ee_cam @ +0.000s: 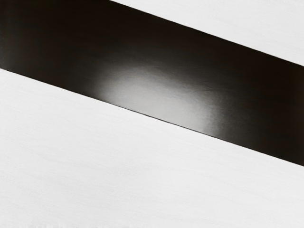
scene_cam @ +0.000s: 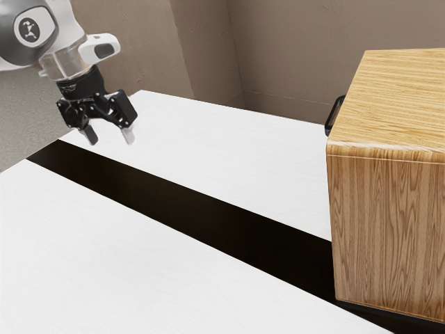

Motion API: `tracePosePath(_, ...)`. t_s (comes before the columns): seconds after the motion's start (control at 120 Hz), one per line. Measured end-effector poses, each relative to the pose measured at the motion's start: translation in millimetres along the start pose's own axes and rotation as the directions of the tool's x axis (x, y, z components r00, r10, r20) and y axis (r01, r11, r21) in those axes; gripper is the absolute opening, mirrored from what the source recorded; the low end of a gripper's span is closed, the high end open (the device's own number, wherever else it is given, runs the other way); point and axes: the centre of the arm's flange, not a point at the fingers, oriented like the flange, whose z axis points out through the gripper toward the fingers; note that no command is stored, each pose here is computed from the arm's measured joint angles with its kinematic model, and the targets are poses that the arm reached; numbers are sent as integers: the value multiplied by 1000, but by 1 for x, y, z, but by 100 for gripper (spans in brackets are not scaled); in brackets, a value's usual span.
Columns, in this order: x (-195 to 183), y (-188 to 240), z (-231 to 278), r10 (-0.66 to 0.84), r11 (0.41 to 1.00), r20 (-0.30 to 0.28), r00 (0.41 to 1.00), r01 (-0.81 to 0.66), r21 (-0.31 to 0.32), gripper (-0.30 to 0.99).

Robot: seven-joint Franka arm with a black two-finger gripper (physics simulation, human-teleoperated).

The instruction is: Pull the drawer handle with one arm to open the drawer

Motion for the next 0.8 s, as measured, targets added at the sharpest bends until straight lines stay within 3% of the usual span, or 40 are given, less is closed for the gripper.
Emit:
tracePosePath(0.083,0,-4,0,-7,1000,4,1000,7,-2,69)
tracePosePath(0.183,-3,21,-4,40,999,-1,999,-40,-7,69)
tracePosePath(0.25,-32,52,-92,105,993,-167,980,-112,-34,69)
tracePosePath(0.283,-41,70,-112,134,986,-205,969,-152,-74,69)
tracePosePath(0.367,-38,111,-106,183,961,-200,963,-217,-168,69)
tracePosePath(0.483,-37,184,-78,240,929,-176,955,-278,-245,69)
tracePosePath(0.65,-102,334,-72,412,839,-216,885,-462,-289,69)
tracePosePath(0.8,-140,365,-98,415,818,-273,868,-487,-306,69)
